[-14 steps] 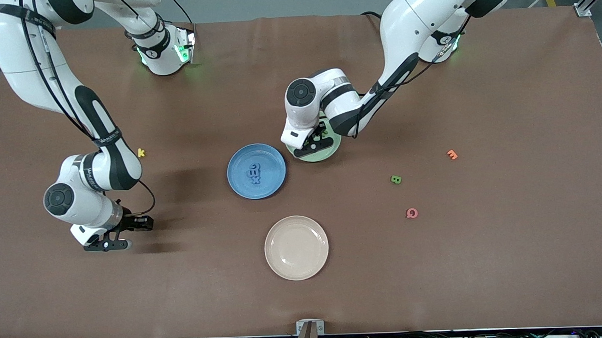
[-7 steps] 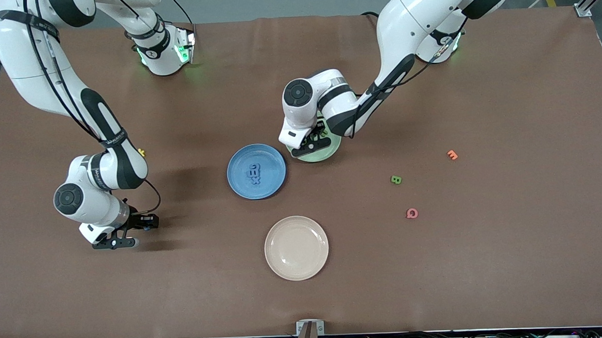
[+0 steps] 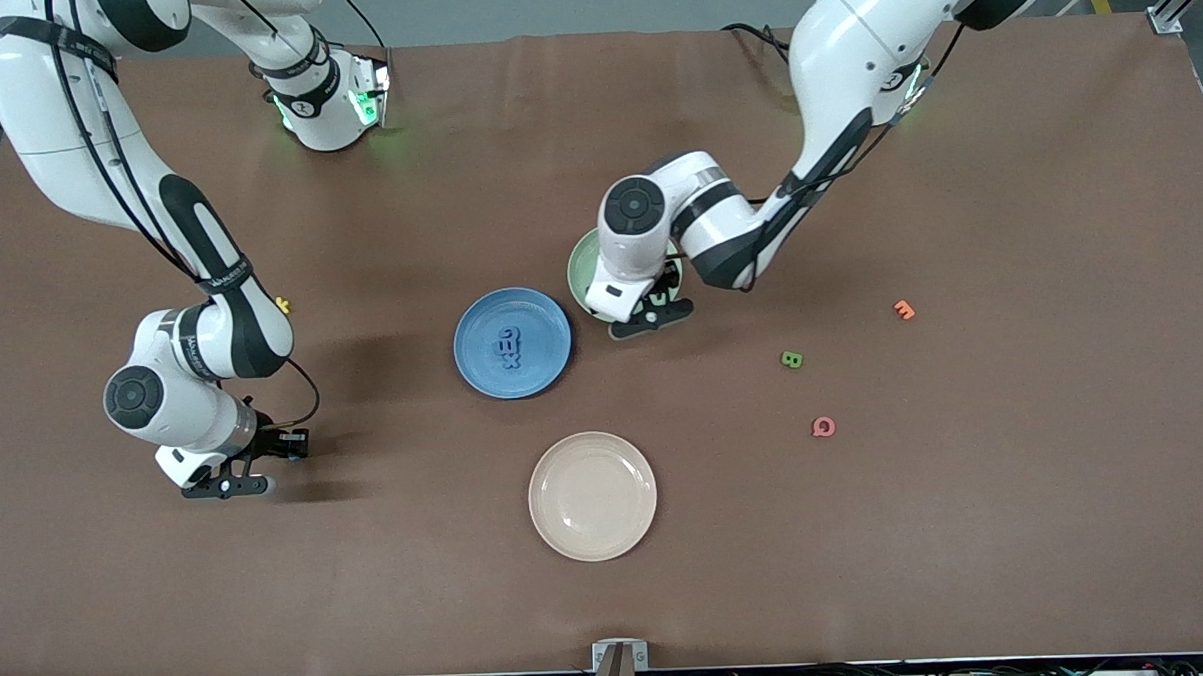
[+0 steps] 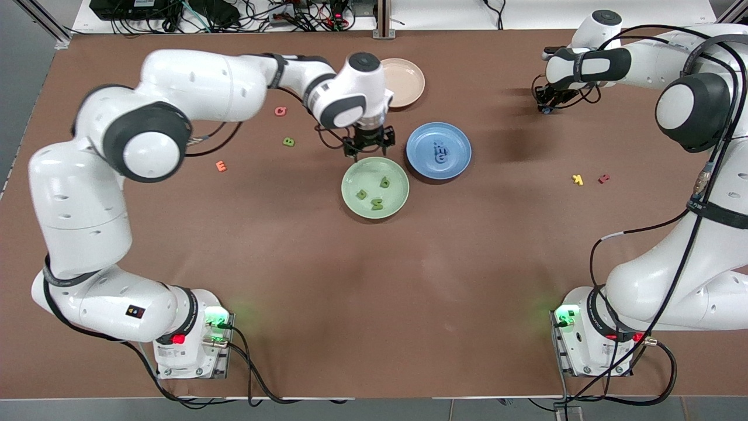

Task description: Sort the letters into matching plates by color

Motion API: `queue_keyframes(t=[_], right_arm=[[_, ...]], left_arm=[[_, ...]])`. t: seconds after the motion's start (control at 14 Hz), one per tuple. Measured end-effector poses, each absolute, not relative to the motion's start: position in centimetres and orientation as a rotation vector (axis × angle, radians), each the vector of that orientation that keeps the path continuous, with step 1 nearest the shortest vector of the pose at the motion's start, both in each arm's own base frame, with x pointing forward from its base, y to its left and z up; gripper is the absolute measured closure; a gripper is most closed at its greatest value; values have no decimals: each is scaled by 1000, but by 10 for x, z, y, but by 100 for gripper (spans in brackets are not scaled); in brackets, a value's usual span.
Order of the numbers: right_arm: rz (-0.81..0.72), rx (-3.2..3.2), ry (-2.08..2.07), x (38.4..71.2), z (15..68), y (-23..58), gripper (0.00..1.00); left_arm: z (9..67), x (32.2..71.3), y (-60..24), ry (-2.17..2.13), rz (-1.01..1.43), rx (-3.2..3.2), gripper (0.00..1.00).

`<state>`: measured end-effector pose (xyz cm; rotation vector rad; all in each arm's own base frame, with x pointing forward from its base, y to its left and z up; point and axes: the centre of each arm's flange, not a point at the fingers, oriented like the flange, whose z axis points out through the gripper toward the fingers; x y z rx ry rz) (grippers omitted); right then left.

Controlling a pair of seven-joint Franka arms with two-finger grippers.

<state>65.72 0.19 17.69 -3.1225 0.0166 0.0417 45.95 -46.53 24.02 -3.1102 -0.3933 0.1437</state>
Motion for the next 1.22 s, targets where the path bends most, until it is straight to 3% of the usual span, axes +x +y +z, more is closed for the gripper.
queue_keyframes(t=[0.36, 0.64, 0.93, 1.0, 1.22], right_arm=[[196, -3083, 341, 644, 241, 121, 69], [243, -2996, 683, 602, 295, 248, 69], [287, -2983, 822, 560, 298, 326, 68], [291, -2985, 829, 557, 298, 330, 66], [293, -2986, 838, 558, 298, 327, 38]], left_arm=[[266, 484, -389, -298, 124, -3108, 8], [265, 503, -325, -226, 127, -3084, 7], [246, 514, -270, -153, 40, -3100, 5], [240, 516, -256, -118, 17, -3103, 5], [230, 521, -226, 52, -3, -3100, 5]])
